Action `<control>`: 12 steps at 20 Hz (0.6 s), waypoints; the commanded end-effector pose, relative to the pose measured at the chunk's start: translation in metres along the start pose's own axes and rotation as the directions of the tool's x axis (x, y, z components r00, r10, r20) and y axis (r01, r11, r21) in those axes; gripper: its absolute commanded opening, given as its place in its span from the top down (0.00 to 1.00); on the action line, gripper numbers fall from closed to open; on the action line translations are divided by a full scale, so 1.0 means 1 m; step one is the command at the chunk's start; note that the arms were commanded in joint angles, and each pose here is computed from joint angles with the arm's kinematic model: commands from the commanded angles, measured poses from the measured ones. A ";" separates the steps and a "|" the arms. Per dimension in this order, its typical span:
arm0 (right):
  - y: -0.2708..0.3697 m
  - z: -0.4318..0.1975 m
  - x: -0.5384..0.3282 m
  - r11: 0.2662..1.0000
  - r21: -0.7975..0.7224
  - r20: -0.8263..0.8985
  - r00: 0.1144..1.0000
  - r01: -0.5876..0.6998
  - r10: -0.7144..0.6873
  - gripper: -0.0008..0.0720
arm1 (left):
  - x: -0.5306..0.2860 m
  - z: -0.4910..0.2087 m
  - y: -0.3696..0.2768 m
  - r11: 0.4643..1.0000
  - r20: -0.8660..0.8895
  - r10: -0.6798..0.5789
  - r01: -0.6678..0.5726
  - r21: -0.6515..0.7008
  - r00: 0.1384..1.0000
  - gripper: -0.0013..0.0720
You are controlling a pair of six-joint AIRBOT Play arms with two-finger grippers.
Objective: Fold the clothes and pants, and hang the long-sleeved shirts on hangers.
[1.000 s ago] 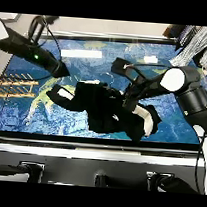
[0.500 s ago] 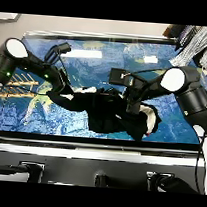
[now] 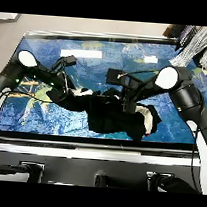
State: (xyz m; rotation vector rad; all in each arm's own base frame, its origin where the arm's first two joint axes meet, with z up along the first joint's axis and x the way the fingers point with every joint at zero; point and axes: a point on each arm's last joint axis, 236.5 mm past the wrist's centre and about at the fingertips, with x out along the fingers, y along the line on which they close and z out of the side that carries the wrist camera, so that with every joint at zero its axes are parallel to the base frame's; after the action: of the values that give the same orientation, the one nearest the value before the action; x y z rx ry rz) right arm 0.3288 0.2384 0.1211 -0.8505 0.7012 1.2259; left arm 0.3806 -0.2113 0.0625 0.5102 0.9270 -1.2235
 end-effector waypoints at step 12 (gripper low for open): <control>0.009 0.017 -0.013 1.000 -0.001 0.064 0.998 -0.008 0.008 0.91 | 0.028 -0.007 -0.002 0.993 -0.013 -0.055 0.056 0.102 0.998 0.94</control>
State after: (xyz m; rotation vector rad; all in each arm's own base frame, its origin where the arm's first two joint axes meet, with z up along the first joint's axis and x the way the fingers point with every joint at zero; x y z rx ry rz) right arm 0.3229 0.2466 0.1359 -0.8105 0.6543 1.2406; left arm 0.3793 -0.2203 0.0339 0.5497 0.9247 -1.2951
